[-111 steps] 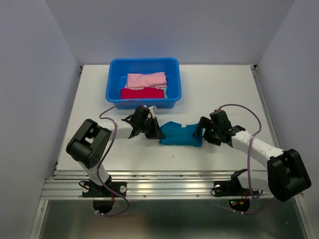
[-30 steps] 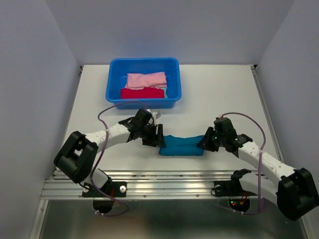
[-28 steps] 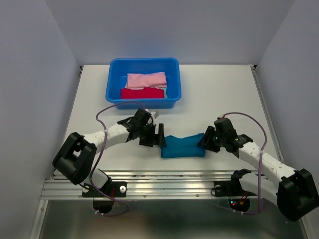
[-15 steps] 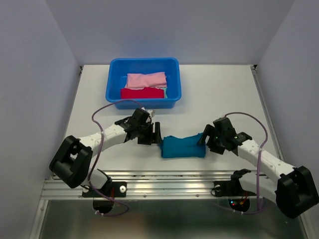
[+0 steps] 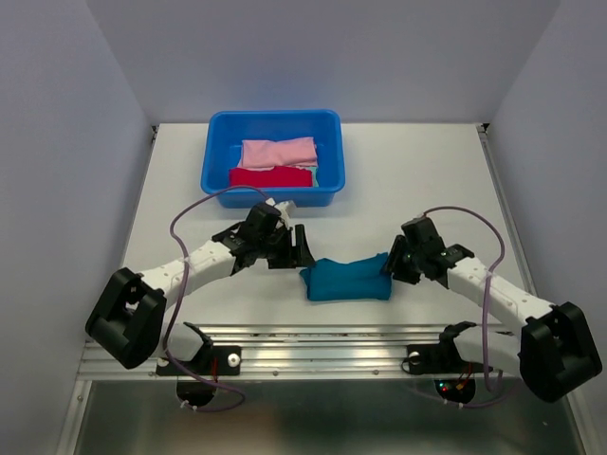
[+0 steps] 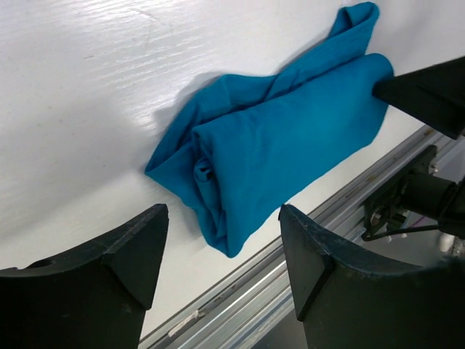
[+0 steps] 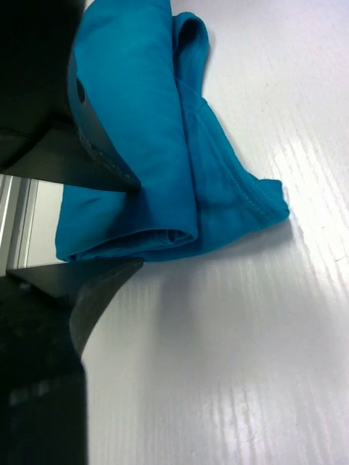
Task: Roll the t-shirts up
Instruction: Roll the T-shirt to the center of the board.
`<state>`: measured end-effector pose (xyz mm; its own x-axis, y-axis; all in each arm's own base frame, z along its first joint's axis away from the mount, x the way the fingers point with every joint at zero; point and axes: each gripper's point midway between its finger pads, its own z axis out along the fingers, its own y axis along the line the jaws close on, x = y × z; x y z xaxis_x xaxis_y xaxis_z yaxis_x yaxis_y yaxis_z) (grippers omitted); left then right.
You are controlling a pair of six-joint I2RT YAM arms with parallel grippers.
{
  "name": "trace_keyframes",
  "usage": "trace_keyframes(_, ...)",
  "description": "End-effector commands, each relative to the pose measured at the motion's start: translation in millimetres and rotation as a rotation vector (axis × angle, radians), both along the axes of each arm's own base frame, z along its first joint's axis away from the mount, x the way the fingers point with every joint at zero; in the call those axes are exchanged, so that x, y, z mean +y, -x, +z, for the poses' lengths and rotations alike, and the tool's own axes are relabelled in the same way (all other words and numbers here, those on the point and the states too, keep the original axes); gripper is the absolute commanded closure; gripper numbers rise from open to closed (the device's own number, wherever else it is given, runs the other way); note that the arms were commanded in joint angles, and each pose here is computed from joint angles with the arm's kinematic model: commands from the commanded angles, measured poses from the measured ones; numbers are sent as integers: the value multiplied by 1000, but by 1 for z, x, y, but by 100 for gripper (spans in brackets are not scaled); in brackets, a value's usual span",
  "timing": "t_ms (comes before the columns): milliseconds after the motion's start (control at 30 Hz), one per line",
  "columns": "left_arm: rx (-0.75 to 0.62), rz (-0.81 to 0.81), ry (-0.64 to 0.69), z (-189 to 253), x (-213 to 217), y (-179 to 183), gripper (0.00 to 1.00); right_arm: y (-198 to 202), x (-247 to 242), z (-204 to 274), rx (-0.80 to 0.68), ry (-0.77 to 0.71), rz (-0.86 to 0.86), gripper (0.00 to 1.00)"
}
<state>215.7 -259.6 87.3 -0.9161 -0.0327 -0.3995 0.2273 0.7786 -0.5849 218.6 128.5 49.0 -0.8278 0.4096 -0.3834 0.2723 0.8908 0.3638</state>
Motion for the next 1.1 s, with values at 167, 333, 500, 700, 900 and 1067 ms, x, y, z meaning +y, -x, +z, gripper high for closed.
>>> trace_keyframes(167,58,-33,75,-17,-17,4,33,-37,17,17,-102,-36,29,77)
trace_keyframes(333,113,-45,97,-31,-24,8,45,-39,31,30,-147,-112,70,94)
trace_keyframes(500,133,-47,97,-36,-26,9,61,-38,32,34,-151,-122,76,99)
trace_keyframes(700,152,-48,33,-44,-23,3,100,-36,39,37,-141,-164,78,99)
trace_keyframes(900,93,-46,-95,-47,-13,-20,100,-21,48,40,-143,-258,77,99)
trace_keyframes(1067,51,-52,-147,-46,-8,-38,100,-25,44,49,-172,-251,54,99)
